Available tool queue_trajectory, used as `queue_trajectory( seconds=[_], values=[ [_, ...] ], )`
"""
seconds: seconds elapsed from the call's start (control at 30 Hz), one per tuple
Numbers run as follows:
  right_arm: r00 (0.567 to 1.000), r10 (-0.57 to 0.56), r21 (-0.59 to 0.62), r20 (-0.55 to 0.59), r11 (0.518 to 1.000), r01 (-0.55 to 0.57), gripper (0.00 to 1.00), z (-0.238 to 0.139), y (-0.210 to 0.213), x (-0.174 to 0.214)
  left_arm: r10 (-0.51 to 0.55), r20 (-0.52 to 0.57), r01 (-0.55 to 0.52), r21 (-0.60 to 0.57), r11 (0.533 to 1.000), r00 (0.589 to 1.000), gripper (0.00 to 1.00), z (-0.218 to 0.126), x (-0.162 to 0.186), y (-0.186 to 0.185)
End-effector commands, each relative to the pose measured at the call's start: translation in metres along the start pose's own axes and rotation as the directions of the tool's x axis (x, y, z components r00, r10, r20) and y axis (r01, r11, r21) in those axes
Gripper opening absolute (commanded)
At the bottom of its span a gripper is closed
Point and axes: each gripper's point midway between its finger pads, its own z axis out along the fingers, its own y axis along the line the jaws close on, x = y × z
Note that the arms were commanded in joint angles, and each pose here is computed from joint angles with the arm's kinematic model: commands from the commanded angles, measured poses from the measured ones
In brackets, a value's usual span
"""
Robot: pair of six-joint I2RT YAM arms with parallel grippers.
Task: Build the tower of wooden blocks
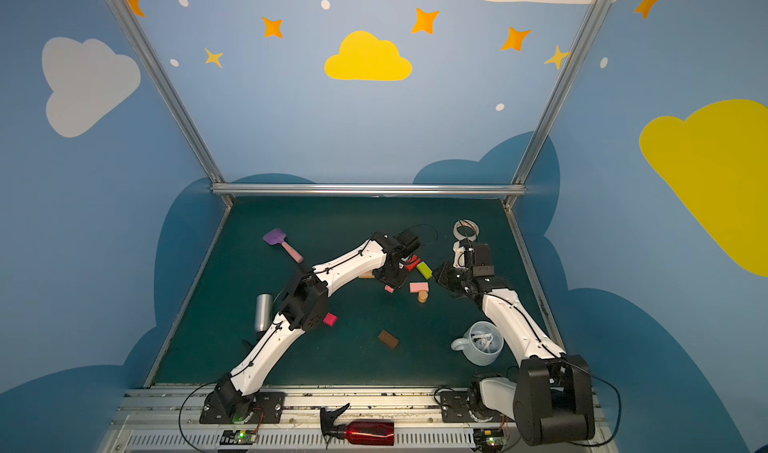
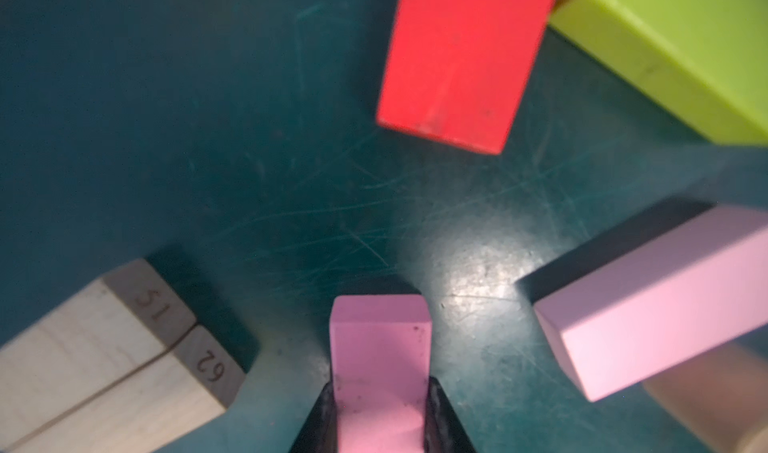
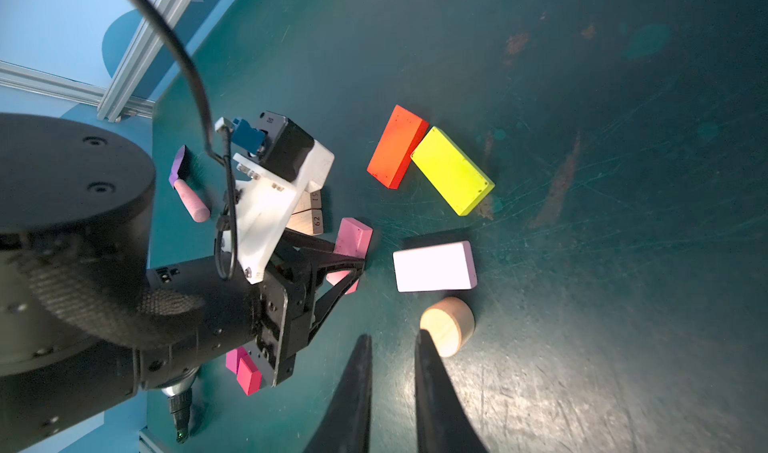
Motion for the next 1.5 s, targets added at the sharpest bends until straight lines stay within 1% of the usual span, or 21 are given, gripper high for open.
queue_trajectory(
  seconds=[0.0, 0.1, 0.23, 0.3, 0.4, 0.47, 0.53, 0.6, 0.73, 0.93, 1.13, 1.47],
  values=[
    [1.000, 0.006, -0.016, 0.010, 1.000, -0.006, 0.19, -0.003, 0.002, 0.000, -0.014, 0.015, 0.014, -0.003, 1.000, 1.000, 0.24, -0.015, -0.002, 0.000],
    [1.000, 0.004, -0.020, 0.011, 1.000, -0.004, 0.19, -0.002, 0.002, 0.000, -0.037, 0.032, 0.037, -0.016, 0.999, 0.999, 0.19, -0.026, -0.004, 0.003],
    [1.000, 0.008, -0.024, 0.006, 1.000, -0.008, 0.19, -0.001, 0.003, 0.000, -0.092, 0.079, 0.097, -0.067, 0.993, 0.993, 0.13, -0.051, -0.010, 0.016],
    [1.000, 0.009, -0.027, 0.003, 1.000, -0.009, 0.19, 0.000, 0.003, 0.000, -0.118, 0.096, 0.126, -0.082, 0.989, 0.988, 0.11, -0.064, -0.011, 0.022],
    [1.000, 0.011, -0.034, 0.001, 0.999, -0.011, 0.19, 0.001, 0.004, -0.001, -0.156, 0.124, 0.166, -0.068, 0.984, 0.980, 0.10, -0.082, -0.014, 0.027],
    [1.000, 0.012, -0.035, -0.002, 0.999, -0.012, 0.19, 0.002, 0.004, -0.001, -0.186, 0.142, 0.196, -0.060, 0.979, 0.972, 0.08, -0.092, -0.017, 0.032],
    [1.000, 0.011, -0.036, -0.007, 0.999, -0.011, 0.18, 0.003, 0.004, 0.000, -0.221, 0.148, 0.231, -0.054, 0.971, 0.964, 0.05, -0.099, -0.018, 0.039],
    [1.000, 0.014, -0.039, -0.008, 0.999, -0.014, 0.18, 0.004, 0.005, 0.000, -0.263, 0.149, 0.273, -0.051, 0.961, 0.953, 0.05, -0.102, -0.018, 0.049],
    [1.000, 0.016, -0.039, -0.012, 0.999, -0.016, 0.18, 0.005, 0.004, 0.000, -0.353, 0.143, 0.363, -0.045, 0.931, 0.925, 0.05, -0.101, -0.017, 0.072],
    [1.000, 0.017, -0.035, -0.020, 0.999, -0.018, 0.18, 0.008, 0.002, 0.002, -0.436, 0.139, 0.444, -0.037, 0.895, 0.889, 0.05, -0.095, -0.010, 0.097],
    [0.999, 0.020, -0.033, -0.031, 0.999, -0.021, 0.18, 0.012, 0.001, 0.003, -0.463, 0.117, 0.471, -0.047, 0.881, 0.879, 0.05, -0.080, -0.001, 0.105],
    [0.999, 0.024, -0.029, -0.040, 0.999, -0.025, 0.17, 0.015, -0.002, 0.005, -0.499, 0.091, 0.504, -0.044, 0.862, 0.862, 0.06, -0.058, -0.003, 0.106]
  ],
)
